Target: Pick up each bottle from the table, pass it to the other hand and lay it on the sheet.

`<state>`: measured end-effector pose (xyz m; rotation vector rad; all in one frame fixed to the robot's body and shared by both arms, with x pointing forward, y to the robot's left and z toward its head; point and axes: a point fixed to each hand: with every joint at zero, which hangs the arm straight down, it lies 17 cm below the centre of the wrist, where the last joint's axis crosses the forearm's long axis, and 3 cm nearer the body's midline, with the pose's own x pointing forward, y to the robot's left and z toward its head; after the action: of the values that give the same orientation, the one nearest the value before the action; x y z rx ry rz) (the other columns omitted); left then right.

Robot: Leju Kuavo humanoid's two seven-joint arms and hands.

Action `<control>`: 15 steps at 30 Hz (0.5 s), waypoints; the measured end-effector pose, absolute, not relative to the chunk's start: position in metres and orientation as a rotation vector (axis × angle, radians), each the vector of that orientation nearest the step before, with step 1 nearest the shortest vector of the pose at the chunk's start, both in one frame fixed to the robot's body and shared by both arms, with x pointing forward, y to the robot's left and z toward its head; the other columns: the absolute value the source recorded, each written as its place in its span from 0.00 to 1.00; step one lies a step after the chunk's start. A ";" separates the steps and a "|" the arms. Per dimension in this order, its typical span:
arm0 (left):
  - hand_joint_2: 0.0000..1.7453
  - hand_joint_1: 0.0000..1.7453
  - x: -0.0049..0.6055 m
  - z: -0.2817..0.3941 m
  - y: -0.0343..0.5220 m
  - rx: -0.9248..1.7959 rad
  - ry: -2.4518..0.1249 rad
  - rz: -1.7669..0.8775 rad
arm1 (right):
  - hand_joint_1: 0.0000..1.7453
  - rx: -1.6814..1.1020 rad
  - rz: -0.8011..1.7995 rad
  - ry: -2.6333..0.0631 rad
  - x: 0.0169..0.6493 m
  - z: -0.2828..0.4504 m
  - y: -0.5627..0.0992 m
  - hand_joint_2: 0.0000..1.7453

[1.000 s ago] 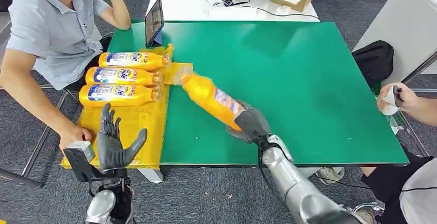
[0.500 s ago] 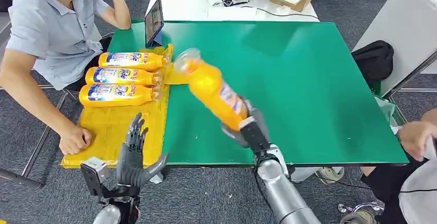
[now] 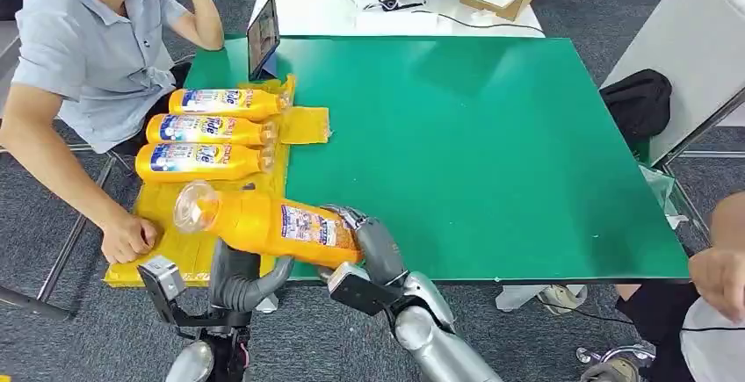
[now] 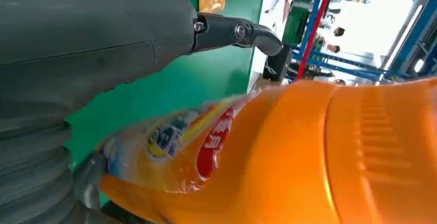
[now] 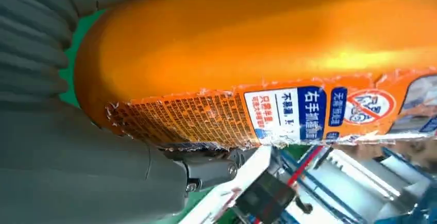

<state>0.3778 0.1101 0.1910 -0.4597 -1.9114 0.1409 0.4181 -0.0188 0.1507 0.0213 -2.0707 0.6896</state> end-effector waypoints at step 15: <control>1.00 0.00 0.372 0.219 0.086 -0.598 -1.957 0.116 | 1.00 0.184 0.699 -2.057 0.411 0.159 0.024 1.00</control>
<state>0.3722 0.0859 0.2187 -0.5979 -1.9573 0.1157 0.4108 0.0240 0.1594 0.1837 -2.0568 0.6987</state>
